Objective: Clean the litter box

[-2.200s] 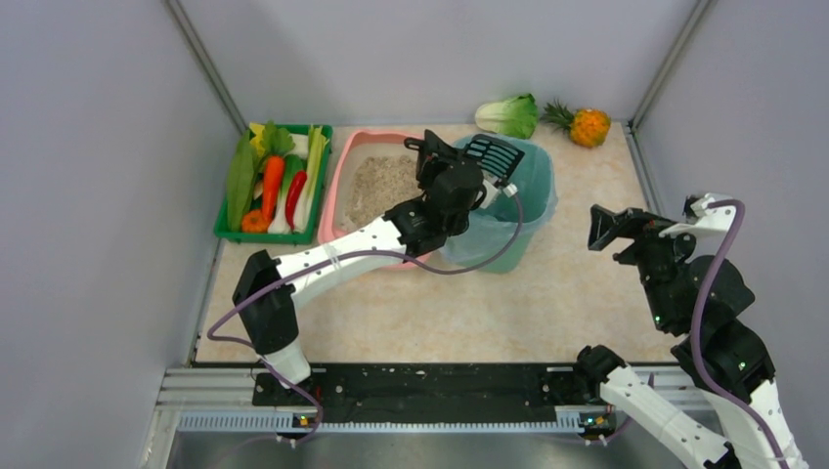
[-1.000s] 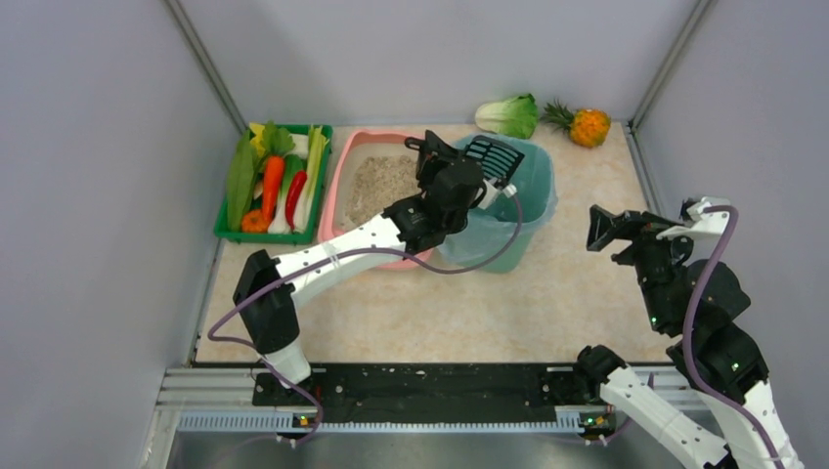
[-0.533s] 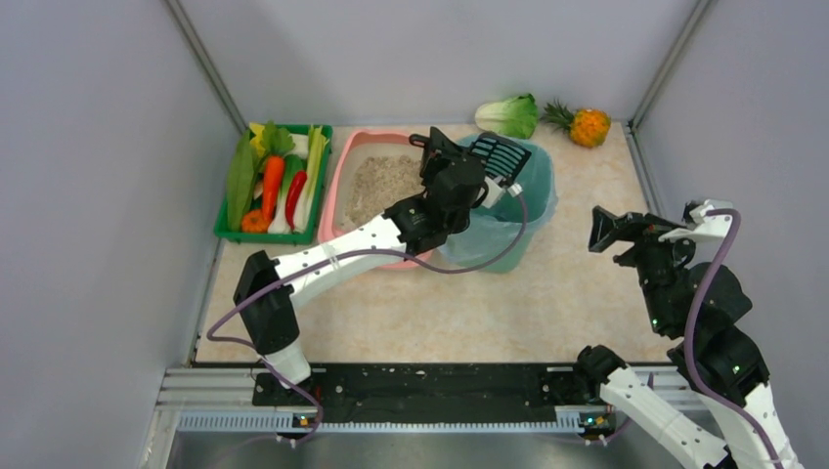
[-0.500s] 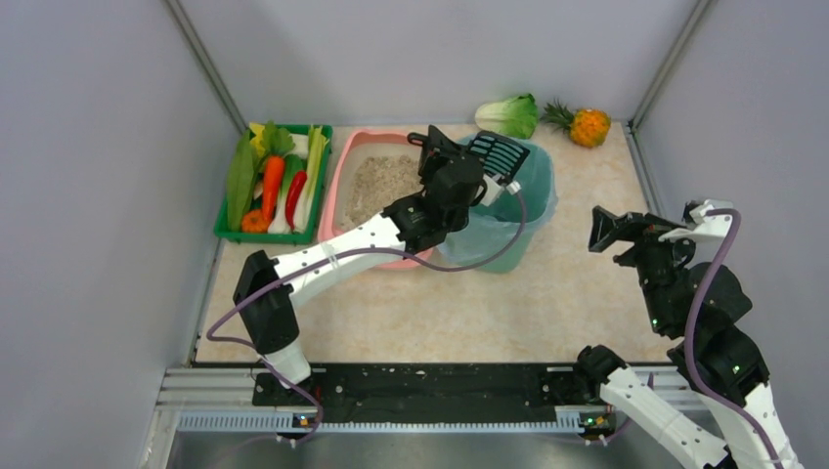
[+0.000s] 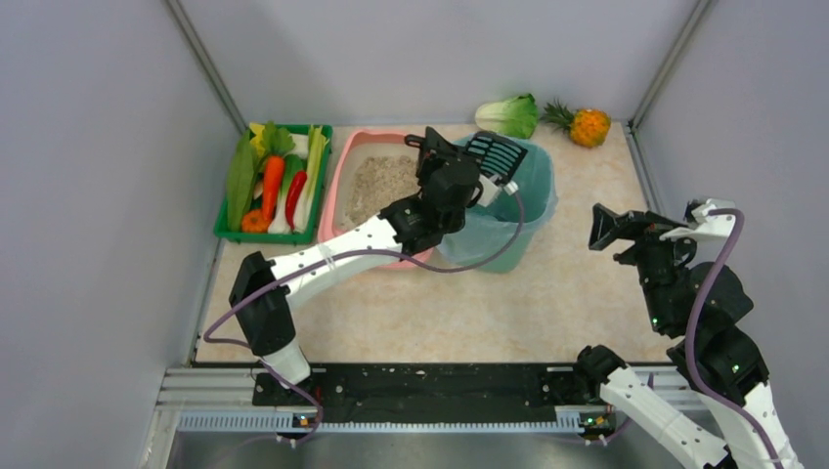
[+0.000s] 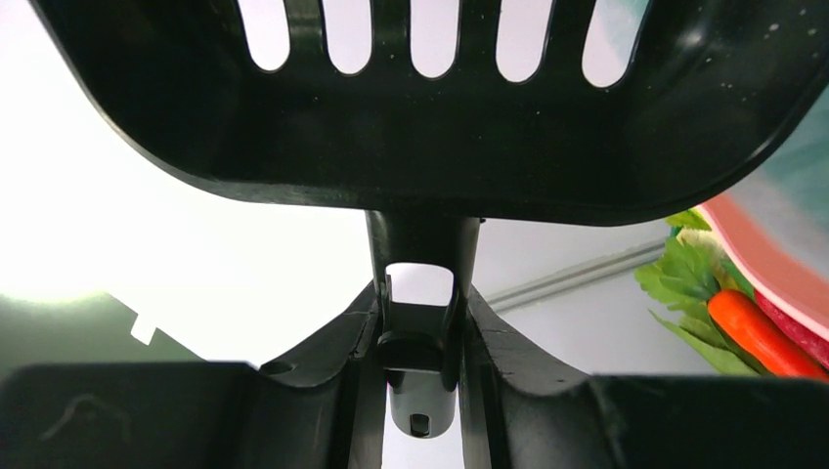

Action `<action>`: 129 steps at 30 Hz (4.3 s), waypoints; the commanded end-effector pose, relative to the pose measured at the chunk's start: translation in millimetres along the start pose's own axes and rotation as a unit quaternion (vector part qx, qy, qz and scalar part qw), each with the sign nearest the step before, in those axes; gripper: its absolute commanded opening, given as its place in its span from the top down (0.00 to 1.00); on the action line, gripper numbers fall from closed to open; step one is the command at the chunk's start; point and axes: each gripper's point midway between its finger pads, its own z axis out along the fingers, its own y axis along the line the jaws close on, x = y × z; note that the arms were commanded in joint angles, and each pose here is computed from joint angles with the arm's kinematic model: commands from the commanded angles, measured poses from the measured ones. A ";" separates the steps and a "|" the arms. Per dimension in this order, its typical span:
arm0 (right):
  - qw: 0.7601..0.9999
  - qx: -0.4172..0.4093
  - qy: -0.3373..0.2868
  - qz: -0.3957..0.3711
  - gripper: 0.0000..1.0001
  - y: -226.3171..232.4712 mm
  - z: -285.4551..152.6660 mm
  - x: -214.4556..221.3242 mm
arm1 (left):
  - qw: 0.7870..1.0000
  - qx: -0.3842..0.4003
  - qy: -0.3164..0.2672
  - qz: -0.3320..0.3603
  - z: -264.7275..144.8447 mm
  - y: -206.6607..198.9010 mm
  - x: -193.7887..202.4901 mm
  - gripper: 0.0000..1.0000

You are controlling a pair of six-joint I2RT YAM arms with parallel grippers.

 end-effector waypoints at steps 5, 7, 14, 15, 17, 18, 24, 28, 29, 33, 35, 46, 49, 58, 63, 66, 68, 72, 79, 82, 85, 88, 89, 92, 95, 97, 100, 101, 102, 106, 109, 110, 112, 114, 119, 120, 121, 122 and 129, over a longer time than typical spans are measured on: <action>1.000 -0.013 -0.011 0.008 0.04 7.7 2.8 -8.6 | 0.983 0.004 0.008 -0.181 -15.2 26.0 54.2 1.00; 1.000 -0.014 -0.010 0.007 0.04 8.8 3.7 -9.2 | 0.973 0.028 0.000 -0.230 -18.6 23.4 61.4 1.00; 1.000 -0.013 -0.009 0.012 0.04 9.6 5.0 -9.0 | 0.900 0.127 -0.046 -0.414 -45.7 11.6 80.0 1.00; 1.000 -0.013 -0.009 0.013 0.04 10.2 5.5 -8.7 | 0.891 0.142 -0.053 -0.427 -50.6 6.9 80.2 1.00; 1.000 -0.015 -0.008 0.014 0.04 12.5 7.3 -8.7 | 0.875 0.164 -0.058 -0.452 -60.2 -1.2 82.6 1.00; 1.000 -0.016 -0.008 0.013 0.04 13.9 8.7 -8.7 | 0.868 0.172 -0.055 -0.462 -64.3 -5.8 85.0 1.00; 0.999 -0.029 -0.002 0.015 0.04 24.8 16.2 -8.9 | 0.830 0.213 -0.074 -0.510 -88.1 -26.1 86.6 1.00; 0.999 -0.038 0.002 0.019 0.05 31.4 19.8 -9.6 | 0.810 0.238 -0.054 -0.533 -94.4 -39.1 91.0 1.00; 0.999 -0.039 0.003 0.021 0.04 32.5 20.3 -9.5 | 0.807 0.246 -0.052 -0.535 -96.8 -45.2 90.7 1.00; 0.999 -0.039 0.005 0.029 0.05 32.8 19.9 -7.8 | 0.787 0.275 -0.060 -0.548 -111.6 -74.0 83.7 1.00; 0.999 -0.040 0.006 0.032 0.05 33.2 19.6 -7.7 | 0.765 0.284 -0.067 -0.574 -119.6 -83.0 79.6 1.00; 0.998 -0.046 0.018 0.049 0.05 41.2 23.9 -4.7 | 0.653 0.296 0.005 -0.697 -133.1 -132.0 84.3 1.00; 0.997 -0.047 0.020 0.052 0.05 42.7 24.8 -4.6 | 0.634 0.304 0.036 -0.710 -131.8 -148.3 89.2 1.00; 0.997 -0.045 0.022 0.055 0.05 42.9 25.9 -2.8 | 0.570 0.357 0.084 -0.735 -131.1 -193.8 64.5 0.98; 0.997 -0.043 0.024 0.052 0.05 42.7 27.1 -0.7 | 0.546 0.372 0.144 -0.736 -106.5 -218.7 67.1 0.98; 0.997 -0.044 0.024 0.053 0.05 42.7 26.5 -0.7 | 0.530 0.394 0.179 -0.729 -88.7 -238.7 68.3 0.97; 0.998 -0.042 0.023 0.052 0.05 41.1 25.7 -1.0 | 0.526 0.405 0.200 -0.720 -76.9 -250.0 69.4 0.97; 0.998 -0.035 0.019 0.049 0.05 36.4 23.0 -3.6 | 0.524 0.431 0.215 -0.703 -55.7 -263.1 66.8 0.96; 0.999 -0.014 0.011 0.048 0.05 22.9 14.7 -9.8 | 0.492 0.497 0.248 -0.670 -48.1 -285.6 59.1 0.74; 0.999 -0.007 0.007 0.045 0.05 19.0 12.8 -12.3 | 0.480 0.519 0.262 -0.657 -50.6 -292.1 56.3 0.66; 0.999 -0.002 0.005 0.043 0.05 16.7 12.6 -13.1 | 0.477 0.529 0.267 -0.649 -51.8 -290.9 56.6 0.58; 0.999 0.000 0.008 0.041 0.05 17.1 14.1 -11.9 | 0.485 0.524 0.271 -0.645 -50.7 -289.5 60.5 0.52; 0.999 -0.001 0.008 0.041 0.05 17.4 14.6 -11.4 | 0.489 0.522 0.272 -0.644 -50.7 -288.5 62.3 0.51; 0.999 0.000 0.008 0.040 0.05 18.3 16.5 -9.5 | 0.495 0.517 0.274 -0.642 -50.4 -285.9 66.4 0.49; 0.999 -0.001 0.009 0.039 0.05 19.5 18.5 -8.5 | 0.499 0.508 0.263 -0.651 -49.4 -276.6 68.1 0.44; 0.999 -0.001 0.009 0.038 0.05 20.3 19.5 -8.3 | 0.503 0.495 0.248 -0.664 -47.8 -264.6 70.4 0.42; 0.999 -0.001 0.009 0.035 0.05 20.6 20.2 -8.3 | 0.511 0.461 0.216 -0.692 -43.6 -238.6 77.0 0.37; 0.999 -0.001 0.008 0.033 0.05 20.5 20.2 -9.0 | 0.513 0.448 0.206 -0.702 -42.9 -229.0 80.3 0.36; 1.000 -0.002 0.007 0.031 0.05 20.7 20.6 -9.1 | 0.516 0.431 0.191 -0.715 -40.8 -217.1 84.2 0.36; 1.000 0.001 -0.001 0.013 0.05 17.5 19.9 -13.7 | 0.531 0.332 0.154 -0.765 -38.6 -172.5 115.8 0.10; 1.000 0.021 -0.008 -0.003 0.04 8.1 18.6 -16.2 | 0.541 0.233 0.133 -0.797 -44.8 -140.1 149.6 0.02; 1.000 0.026 -0.010 -0.009 0.04 5.0 17.7 -17.1 | 0.542 0.197 0.128 -0.807 -49.1 -130.1 161.4 0.01; 0.999 0.037 -0.012 -0.023 0.03 -1.0 16.4 -17.3 | 0.546 0.127 0.117 -0.820 -60.0 -113.3 185.3 0.01; 0.998 0.043 -0.015 -0.033 0.02 -5.4 14.4 -17.9 | 0.547 0.060 0.110 -0.827 -75.3 -100.3 208.9 0.02; 0.997 0.045 -0.038 -0.039 0.01 -11.9 9.5 -20.6 | 0.545 -0.075 0.093 -0.830 -124.8 -76.8 259.8 0.01; 0.997 0.047 -0.043 -0.039 0.01 -13.5 8.6 -20.6 | 0.543 -0.096 0.091 -0.829 -133.9 -74.8 267.8 0.01; 0.997 0.049 -0.047 -0.039 0.01 -15.2 8.0 -20.3 | 0.543 -0.117 0.091 -0.827 -142.3 -72.9 275.6 0.01; 0.997 0.051 -0.051 -0.040 0.01 -16.8 7.5 -20.2 | 0.541 -0.134 0.090 -0.825 -149.7 -71.6 281.9 0.01; 0.995 0.064 -0.056 -0.055 0.01 -23.0 6.7 -19.8 | 0.506 -0.231 0.076 -0.828 -188.9 -70.8 310.7 0.01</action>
